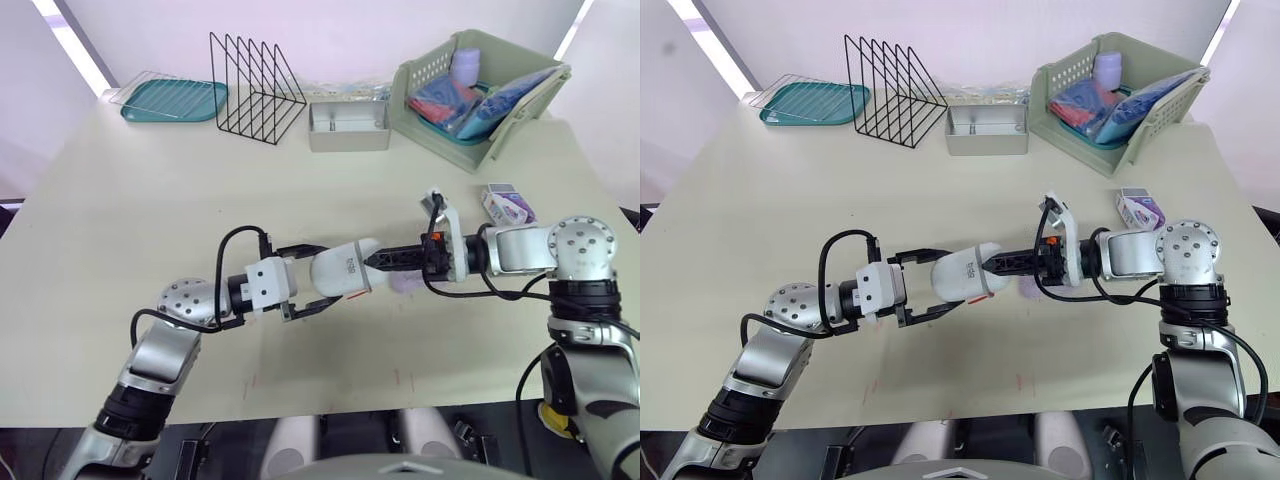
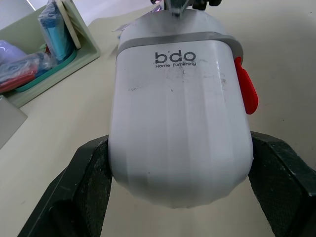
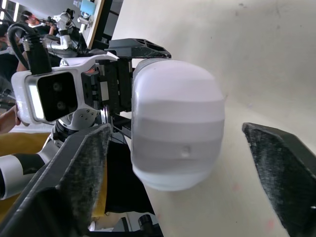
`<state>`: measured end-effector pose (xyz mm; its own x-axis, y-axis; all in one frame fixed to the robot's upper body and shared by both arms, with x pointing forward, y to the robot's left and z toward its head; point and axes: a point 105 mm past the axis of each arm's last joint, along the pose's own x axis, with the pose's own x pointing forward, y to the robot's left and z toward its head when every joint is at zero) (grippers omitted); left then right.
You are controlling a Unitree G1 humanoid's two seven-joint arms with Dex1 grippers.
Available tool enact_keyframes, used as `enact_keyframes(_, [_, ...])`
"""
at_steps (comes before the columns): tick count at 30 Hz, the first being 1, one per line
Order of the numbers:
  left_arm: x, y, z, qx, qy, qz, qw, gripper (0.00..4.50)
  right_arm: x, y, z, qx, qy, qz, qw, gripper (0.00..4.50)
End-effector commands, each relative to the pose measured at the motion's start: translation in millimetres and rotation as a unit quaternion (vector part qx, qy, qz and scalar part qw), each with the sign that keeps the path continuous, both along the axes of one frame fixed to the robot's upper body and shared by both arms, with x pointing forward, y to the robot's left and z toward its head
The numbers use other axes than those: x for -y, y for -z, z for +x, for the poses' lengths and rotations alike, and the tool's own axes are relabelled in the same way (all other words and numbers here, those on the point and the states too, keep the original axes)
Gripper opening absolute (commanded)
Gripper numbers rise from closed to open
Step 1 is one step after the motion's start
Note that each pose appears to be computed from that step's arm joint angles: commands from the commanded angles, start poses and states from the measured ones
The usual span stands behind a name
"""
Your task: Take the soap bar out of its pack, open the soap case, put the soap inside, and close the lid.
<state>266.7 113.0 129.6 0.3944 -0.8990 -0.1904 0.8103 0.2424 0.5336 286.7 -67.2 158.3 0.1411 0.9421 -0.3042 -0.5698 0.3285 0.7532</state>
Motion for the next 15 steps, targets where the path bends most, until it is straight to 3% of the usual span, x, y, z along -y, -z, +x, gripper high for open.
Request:
enact_keyframes(1, [7.0, -12.2, -3.5, 0.026, 0.012, -0.011, 1.0, 3.43, 1.2, -6.3, 1.6, 0.002, 0.004, 0.019, 1.0, 2.82])
enact_keyframes(3, [7.2, -12.2, -3.3, 0.025, 0.012, -0.011, 1.0, 3.43, 1.7, -6.4, 2.4, 0.0, 0.006, 0.023, 1.0, 1.89])
enact_keyframes(15, [2.2, -5.8, -4.6, 0.015, 0.006, -0.004, 1.0, 3.43, 7.9, -20.0, -18.2, -0.036, -0.06, 0.106, 0.992, 1.88])
